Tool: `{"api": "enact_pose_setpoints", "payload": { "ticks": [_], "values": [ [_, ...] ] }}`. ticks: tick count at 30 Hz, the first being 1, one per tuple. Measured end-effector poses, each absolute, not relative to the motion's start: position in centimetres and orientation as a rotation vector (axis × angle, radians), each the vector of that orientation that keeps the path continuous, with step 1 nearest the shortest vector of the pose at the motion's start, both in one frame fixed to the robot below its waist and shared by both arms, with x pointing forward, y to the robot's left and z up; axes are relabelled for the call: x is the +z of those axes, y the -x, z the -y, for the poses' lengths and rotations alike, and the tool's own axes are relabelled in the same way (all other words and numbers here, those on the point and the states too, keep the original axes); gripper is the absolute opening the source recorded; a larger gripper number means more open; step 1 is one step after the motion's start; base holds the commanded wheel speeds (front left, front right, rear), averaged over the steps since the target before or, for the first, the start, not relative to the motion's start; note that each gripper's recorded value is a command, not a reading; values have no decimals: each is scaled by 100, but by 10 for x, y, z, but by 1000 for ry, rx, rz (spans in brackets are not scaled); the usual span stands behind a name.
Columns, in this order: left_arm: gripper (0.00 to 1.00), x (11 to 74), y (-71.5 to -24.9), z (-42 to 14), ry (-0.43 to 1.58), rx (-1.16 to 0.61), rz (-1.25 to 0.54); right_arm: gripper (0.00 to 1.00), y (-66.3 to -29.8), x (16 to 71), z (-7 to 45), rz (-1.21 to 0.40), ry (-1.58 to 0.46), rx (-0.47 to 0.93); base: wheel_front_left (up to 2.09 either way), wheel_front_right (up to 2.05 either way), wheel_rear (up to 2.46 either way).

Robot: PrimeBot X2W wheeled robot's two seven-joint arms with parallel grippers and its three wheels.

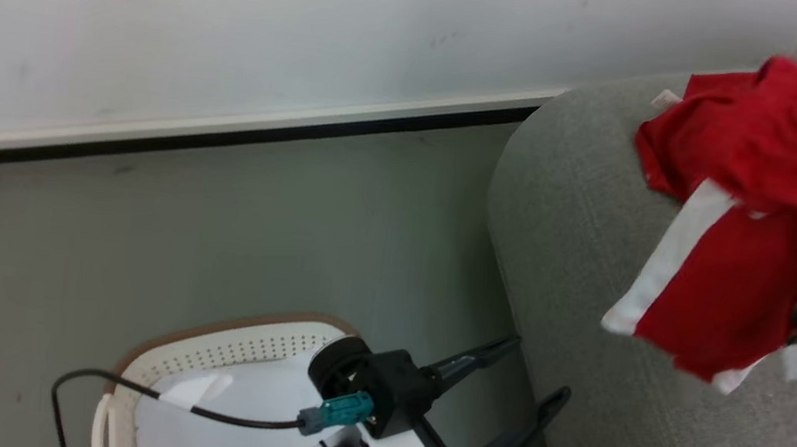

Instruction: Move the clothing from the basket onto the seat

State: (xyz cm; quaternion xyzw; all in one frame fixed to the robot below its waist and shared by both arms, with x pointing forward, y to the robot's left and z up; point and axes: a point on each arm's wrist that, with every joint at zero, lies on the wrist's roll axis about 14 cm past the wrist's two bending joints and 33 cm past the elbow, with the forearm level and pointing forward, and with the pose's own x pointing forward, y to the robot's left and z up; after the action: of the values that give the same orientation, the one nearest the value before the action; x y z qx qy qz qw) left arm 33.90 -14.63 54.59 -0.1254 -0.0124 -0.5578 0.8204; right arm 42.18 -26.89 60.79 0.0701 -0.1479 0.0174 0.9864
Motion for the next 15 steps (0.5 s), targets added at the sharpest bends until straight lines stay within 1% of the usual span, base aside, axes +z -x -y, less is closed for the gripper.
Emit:
{"api": "enact_pose_setpoints", "payload": {
  "ticks": [5,11,13,15],
  "values": [
    [100,539,-360,143,307,-1165,24,0,-460,651,318,385,14,-39,0,0,0],
    [100,509,-389,123,323,-1087,-29,0,-502,700,377,447,151,-178,0,0,0],
    [100,498,-398,115,326,-1058,-52,0,-512,704,399,432,183,-242,0,0,0],
    [100,487,-406,107,329,-1032,-72,0,-522,692,418,386,196,-303,0,0,0]
  ]
}}
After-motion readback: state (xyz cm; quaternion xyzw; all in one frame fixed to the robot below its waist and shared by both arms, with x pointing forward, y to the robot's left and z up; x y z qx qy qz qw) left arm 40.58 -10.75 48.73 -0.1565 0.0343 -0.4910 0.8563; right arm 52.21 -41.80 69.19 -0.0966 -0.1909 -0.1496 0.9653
